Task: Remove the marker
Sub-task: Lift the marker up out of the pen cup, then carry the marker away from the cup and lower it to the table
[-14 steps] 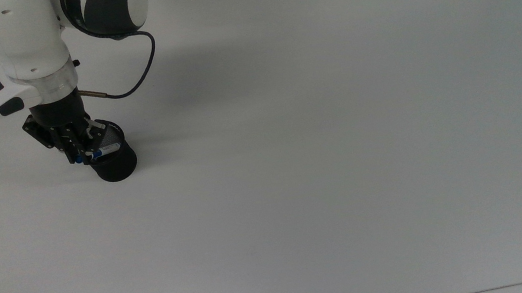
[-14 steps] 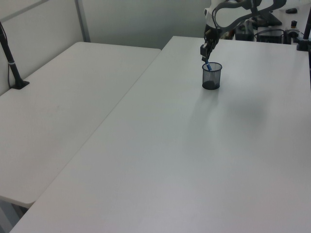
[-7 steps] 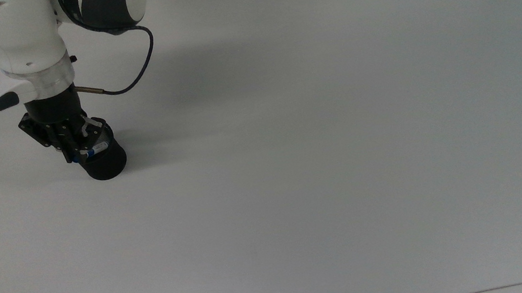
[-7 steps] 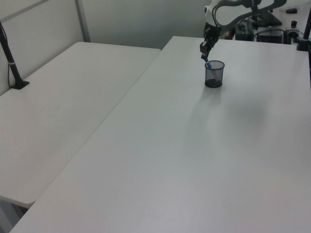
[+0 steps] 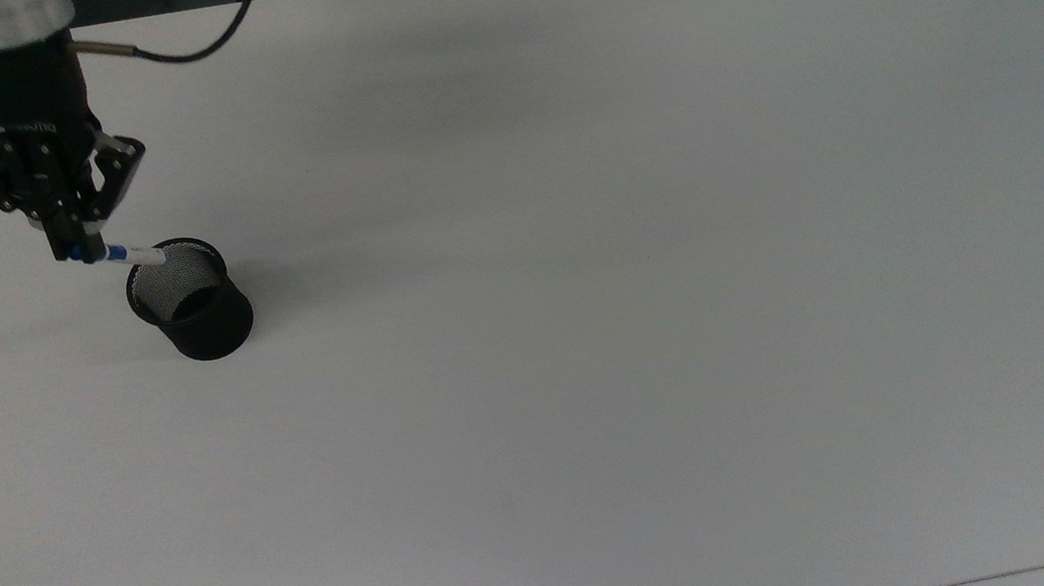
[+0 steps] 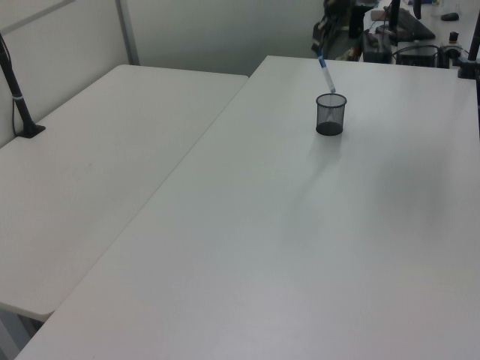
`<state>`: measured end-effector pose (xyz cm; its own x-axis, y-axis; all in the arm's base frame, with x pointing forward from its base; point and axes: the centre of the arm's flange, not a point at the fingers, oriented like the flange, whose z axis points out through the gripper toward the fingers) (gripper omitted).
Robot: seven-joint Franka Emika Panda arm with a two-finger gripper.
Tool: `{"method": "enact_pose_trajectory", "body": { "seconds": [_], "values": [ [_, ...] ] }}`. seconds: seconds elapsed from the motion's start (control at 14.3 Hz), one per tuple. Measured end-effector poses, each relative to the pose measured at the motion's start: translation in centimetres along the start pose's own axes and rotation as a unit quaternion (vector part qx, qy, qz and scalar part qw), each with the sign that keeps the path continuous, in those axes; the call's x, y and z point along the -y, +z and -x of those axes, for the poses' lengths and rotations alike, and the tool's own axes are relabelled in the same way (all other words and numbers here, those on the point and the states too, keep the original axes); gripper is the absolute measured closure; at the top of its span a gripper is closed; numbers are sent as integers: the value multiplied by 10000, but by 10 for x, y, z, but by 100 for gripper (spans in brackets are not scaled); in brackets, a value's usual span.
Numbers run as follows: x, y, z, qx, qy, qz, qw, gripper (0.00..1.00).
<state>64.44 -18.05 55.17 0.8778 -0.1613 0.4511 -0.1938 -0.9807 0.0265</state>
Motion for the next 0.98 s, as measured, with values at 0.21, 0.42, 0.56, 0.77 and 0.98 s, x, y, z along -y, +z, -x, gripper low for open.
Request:
{"method": "enact_pose_trajectory", "body": {
  "seconds": [0.21, 0.42, 0.56, 0.77, 0.98],
  "values": [
    [6, -37, 5, 165, -22, -167, 9997, 82],
    [54, -28, 27, 1158, -362, -463, 9915, 82],
    [95, -17, 49, 1939, -620, -630, 9770, 82],
    [148, 17, 82, 2952, -720, -659, 9504, 82],
    [180, 100, 118, 3718, -722, -436, 9245, 82]
  ]
}}
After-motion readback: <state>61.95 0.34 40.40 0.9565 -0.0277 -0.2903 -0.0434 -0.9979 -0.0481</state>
